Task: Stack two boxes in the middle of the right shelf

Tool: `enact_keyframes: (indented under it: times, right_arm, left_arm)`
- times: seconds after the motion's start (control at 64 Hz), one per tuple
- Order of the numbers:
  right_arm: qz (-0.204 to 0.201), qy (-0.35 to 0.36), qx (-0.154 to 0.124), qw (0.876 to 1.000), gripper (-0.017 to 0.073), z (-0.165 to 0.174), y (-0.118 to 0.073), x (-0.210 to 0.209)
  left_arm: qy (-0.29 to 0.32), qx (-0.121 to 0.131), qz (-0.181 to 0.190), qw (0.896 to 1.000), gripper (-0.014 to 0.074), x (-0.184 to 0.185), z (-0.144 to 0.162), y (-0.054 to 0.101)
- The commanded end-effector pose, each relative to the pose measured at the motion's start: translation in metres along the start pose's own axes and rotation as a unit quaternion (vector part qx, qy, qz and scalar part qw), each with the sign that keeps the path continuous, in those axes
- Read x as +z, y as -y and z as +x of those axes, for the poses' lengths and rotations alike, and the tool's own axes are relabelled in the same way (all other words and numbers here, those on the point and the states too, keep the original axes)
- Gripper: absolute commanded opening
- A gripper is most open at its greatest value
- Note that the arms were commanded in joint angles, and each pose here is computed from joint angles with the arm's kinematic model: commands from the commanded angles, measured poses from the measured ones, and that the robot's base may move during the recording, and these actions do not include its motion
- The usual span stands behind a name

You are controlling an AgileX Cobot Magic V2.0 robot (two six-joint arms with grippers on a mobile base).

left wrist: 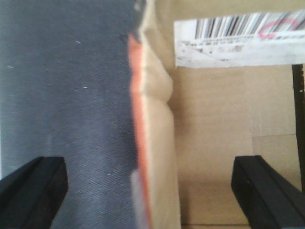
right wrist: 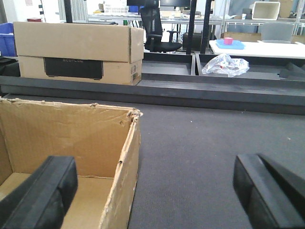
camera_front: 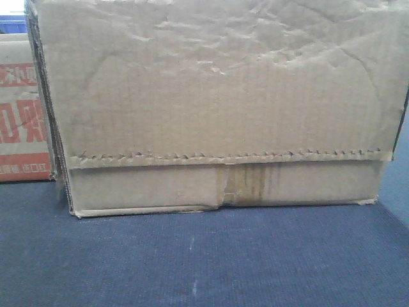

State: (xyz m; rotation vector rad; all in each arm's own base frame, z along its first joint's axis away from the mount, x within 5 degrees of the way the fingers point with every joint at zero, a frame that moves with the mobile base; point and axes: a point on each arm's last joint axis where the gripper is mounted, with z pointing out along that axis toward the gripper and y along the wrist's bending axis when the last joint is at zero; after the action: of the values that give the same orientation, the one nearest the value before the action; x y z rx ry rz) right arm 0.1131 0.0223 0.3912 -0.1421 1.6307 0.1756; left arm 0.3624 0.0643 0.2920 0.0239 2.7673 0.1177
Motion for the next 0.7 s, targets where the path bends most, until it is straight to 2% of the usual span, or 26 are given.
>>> enact_keyframes:
  times: [0.0, 0.109, 0.188, 0.297, 0.344, 0.422, 0.578, 0.688]
  right_arm:
    - [-0.001, 0.003, -0.004, 1.000, 0.0570, -0.003, 0.000, 0.000]
    - [-0.001, -0.003, -0.004, 1.000, 0.0570, -0.001, 0.000, 0.000]
    - [-0.001, -0.004, -0.004, 1.000, 0.0570, -0.001, 0.000, 0.000]
    - [-0.001, -0.006, -0.004, 1.000, 0.0570, 0.000, 0.000, 0.000]
    - [-0.001, -0.007, -0.004, 1.000, 0.0570, 0.000, 0.000, 0.000]
    - [-0.001, -0.007, -0.004, 1.000, 0.0570, 0.000, 0.000, 0.000]
    - [-0.001, -0.007, -0.004, 1.000, 0.0570, 0.000, 0.000, 0.000]
    - [-0.001, -0.008, -0.004, 1.000, 0.0570, 0.000, 0.000, 0.000]
  left_arm:
    - [0.014, -0.005, 0.005, 1.000, 0.0594, -0.002, -0.004, 0.000]
    - [0.016, -0.005, 0.004, 1.000, 0.0552, -0.003, -0.004, 0.000]
    - [0.016, -0.005, 0.004, 1.000, 0.0472, -0.003, -0.004, 0.000]
    - [0.016, -0.005, 0.004, 1.000, 0.0256, -0.003, -0.004, 0.000]
    - [0.016, -0.005, 0.004, 1.000, 0.0101, -0.003, -0.004, 0.000]
    - [0.017, -0.005, 0.004, 1.000, -0.0099, -0.004, -0.004, 0.000]
    - [0.035, -0.006, 0.001, 0.999, -0.0111, -0.018, -0.004, -0.001]
    - [0.064, -0.007, -0.005, 0.998, -0.0111, -0.044, -0.007, -0.002]
